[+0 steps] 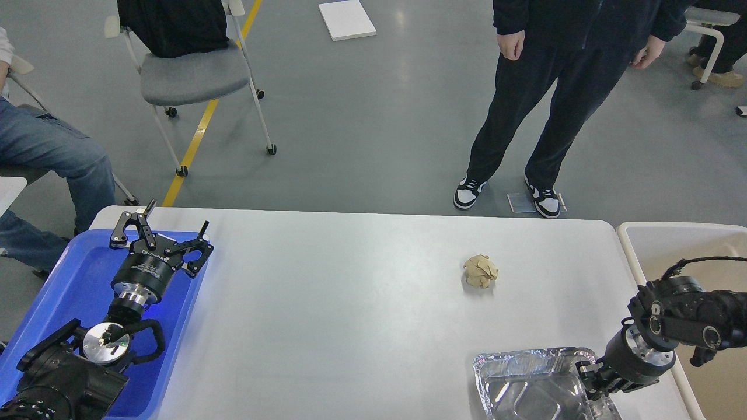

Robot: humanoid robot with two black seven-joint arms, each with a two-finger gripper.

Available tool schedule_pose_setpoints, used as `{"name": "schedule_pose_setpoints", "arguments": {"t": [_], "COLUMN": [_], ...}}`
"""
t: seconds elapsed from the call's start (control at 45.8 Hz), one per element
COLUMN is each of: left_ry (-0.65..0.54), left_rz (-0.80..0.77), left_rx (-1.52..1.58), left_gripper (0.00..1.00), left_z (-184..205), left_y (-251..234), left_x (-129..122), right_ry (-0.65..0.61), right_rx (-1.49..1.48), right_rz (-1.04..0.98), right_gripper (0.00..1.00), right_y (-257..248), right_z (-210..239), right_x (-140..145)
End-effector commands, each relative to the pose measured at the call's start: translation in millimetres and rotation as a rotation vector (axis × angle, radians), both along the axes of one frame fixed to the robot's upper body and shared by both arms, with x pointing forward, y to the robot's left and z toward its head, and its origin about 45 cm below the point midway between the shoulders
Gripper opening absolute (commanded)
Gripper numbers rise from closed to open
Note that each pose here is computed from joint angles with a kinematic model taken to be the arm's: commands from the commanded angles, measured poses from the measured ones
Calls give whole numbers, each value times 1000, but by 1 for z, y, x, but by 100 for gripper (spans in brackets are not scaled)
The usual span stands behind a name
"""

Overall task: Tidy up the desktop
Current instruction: 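Lift the foil tray with the right gripper toward the white bin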

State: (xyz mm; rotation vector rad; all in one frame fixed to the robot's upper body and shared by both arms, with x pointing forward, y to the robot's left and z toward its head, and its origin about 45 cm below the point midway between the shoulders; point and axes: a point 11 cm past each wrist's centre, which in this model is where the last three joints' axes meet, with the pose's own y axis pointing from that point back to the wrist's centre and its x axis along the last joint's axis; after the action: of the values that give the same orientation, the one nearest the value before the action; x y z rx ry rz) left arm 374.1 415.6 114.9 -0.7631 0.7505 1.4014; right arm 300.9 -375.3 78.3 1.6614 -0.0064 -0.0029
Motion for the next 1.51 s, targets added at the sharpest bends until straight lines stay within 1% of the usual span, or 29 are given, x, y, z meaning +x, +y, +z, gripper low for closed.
{"name": "schedule_pose_setpoints", "arguments": {"t": [0.0, 0.372, 0.481, 0.678, 0.721, 0.896, 1.093, 1.202, 1.377, 1.486], "left_ry": [1, 1, 1, 1, 2, 2, 2, 2, 2, 3], "left_rz": [0, -1, -1, -1, -2, -2, -2, -3, -2, -4], "left_rx": [0, 1, 1, 1, 1, 1, 1, 0, 1, 1], "left_gripper": [100, 100, 100, 100, 100, 100, 100, 100, 100, 100], "left_z": [0, 0, 0, 0, 0, 0, 0, -1, 0, -1], "left_y": [0, 0, 0, 0, 0, 0, 0, -1, 0, -1], "left_x": [0, 0, 0, 0, 0, 0, 0, 0, 0, 0], "right_ry": [-8, -15, -9, -2, -5, -100, -272, -351, -451, -482], "right_rx": [2, 22, 29, 62, 53, 40, 36, 22, 5, -17], "right_rz": [11, -21, -37, -50, -52, -43, -29, -30, -19, -23], "right_gripper": [0, 0, 0, 0, 0, 0, 0, 0, 0, 0], "right_y": [-1, -10, -17, -23, -29, -36, -36, -39, -37, -41], "right_z": [3, 22, 50, 105, 125, 177, 250, 281, 319, 330], "right_x": [2, 8, 16, 22, 22, 33, 54, 62, 73, 75]}}
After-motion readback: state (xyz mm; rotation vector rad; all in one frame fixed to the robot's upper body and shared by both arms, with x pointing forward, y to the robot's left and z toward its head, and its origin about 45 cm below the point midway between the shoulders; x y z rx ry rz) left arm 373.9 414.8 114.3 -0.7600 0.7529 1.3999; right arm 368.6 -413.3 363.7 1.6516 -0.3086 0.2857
